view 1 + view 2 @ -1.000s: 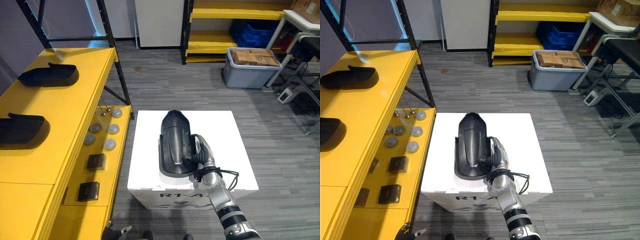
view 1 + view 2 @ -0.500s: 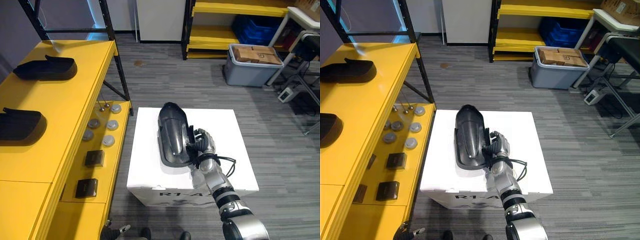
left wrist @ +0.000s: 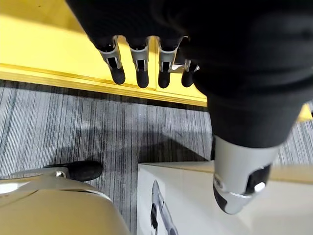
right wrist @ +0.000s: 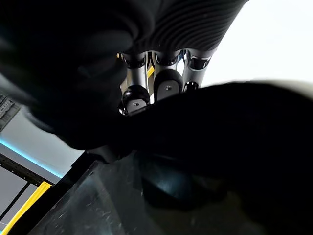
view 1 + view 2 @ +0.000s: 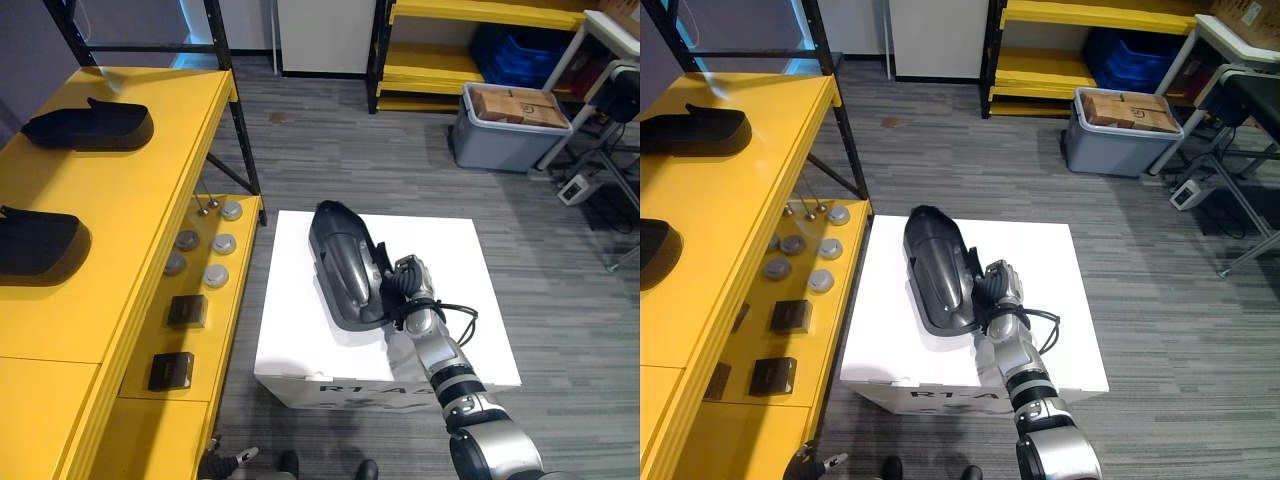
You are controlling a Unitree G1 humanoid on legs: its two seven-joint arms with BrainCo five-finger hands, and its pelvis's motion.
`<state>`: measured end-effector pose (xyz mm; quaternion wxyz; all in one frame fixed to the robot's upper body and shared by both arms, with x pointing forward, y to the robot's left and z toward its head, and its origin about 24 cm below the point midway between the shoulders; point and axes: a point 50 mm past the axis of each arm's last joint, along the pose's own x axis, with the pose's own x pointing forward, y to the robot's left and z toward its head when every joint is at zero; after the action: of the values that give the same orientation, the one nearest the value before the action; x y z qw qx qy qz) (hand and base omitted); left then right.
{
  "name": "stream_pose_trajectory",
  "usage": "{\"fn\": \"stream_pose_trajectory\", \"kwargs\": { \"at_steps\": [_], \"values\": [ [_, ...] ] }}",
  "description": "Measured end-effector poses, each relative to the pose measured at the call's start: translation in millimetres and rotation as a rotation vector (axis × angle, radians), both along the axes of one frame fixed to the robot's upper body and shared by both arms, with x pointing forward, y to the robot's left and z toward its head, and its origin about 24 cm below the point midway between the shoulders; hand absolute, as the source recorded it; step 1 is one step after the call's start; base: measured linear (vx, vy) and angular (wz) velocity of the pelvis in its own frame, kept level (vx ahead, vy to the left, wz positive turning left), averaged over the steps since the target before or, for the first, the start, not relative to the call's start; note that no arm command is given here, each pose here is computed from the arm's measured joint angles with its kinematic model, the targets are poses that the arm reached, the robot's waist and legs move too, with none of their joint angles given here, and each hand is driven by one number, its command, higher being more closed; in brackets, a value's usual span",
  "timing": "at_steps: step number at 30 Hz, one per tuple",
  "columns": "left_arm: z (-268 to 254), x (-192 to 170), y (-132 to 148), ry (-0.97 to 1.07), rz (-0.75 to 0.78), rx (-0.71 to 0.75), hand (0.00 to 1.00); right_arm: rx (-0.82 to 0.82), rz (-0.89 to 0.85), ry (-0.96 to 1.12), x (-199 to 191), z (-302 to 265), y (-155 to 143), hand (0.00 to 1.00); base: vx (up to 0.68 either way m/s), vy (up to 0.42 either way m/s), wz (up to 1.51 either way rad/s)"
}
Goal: Walk over and take plastic housings, then place them on the shelf
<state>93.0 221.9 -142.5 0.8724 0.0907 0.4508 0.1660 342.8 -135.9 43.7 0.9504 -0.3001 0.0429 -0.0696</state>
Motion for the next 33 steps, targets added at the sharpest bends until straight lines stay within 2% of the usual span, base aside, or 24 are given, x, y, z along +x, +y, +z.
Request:
{"fn": "stream_pose_trajectory", "kwargs": {
  "at_steps": [4,10,15,19,26,33],
  "values": [
    [2.2,0.8,2.0,-0.027,0.061,-0.012,0.0,0.044,-0.018,-0.063,-9.1,8.1,-5.2,1.0,0.0,0.011,0.05],
    [19.7,22.7,-4.1,-0.183,0.124,-0.045,0.0,0.088,-0.076,-0.153,-19.4,21.3,-17.9,1.0,-0.02,0.011,0.07],
    [61.9,44.7,14.0,-0.425,0.202,0.025,0.0,0.097,-0.104,-0.207,-32.8,26.9,-24.9,1.0,-0.02,0.005,0.04],
    [116.0,62.6,23.0,-0.689,0.248,0.096,0.0,0.117,-0.104,-0.29,-40.0,43.3,-26.0,1.0,0.0,0.0,0.0],
    [197.1,80.2,16.0,-1.064,0.201,0.16,0.0,0.129,-0.081,-0.346,-46.8,53.6,-22.4,1.0,0.0,-0.001,0.02],
    [253.6,96.9,-19.4,-1.359,0.035,0.088,0.0,0.149,-0.005,-0.353,-49.8,56.3,-9.3,1.0,0.0,-0.008,0.07]
  ]
}}
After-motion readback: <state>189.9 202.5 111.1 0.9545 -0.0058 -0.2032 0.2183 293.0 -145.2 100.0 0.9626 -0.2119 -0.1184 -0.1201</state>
